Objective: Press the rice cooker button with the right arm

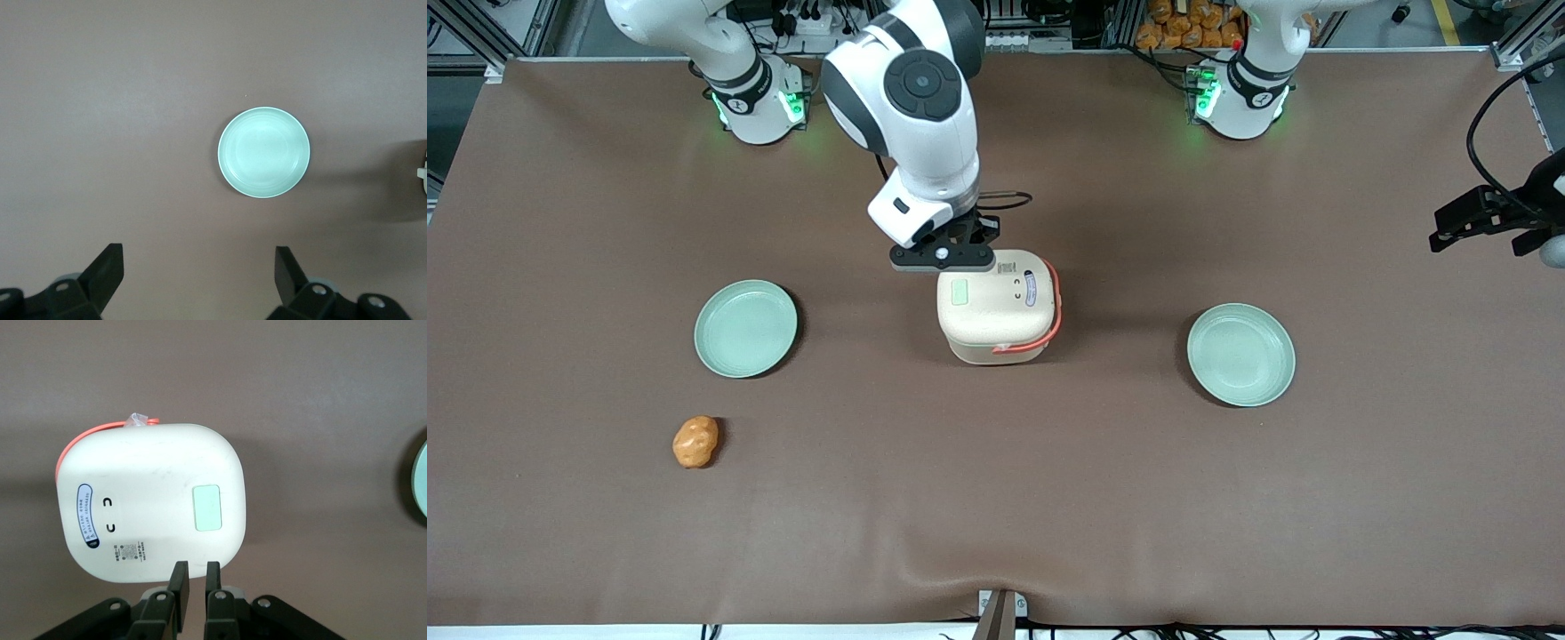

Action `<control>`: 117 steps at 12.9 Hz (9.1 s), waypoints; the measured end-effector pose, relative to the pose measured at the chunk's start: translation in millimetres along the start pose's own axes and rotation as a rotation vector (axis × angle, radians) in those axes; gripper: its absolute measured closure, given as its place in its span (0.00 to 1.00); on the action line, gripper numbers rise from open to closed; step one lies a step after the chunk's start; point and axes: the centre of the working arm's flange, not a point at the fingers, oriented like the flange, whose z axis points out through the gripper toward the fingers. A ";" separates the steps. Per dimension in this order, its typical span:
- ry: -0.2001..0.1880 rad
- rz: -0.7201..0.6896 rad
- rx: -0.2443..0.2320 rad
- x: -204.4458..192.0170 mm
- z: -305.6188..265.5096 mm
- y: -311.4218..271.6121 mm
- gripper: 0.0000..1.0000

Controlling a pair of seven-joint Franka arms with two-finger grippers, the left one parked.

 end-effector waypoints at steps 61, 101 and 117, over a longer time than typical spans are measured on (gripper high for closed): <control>0.040 0.046 -0.008 20.9 90.1 2.2 0.91; 0.009 -0.090 0.019 76.8 -202.5 481.6 0.00; 0.045 -0.141 0.042 60.1 -195.4 519.4 0.00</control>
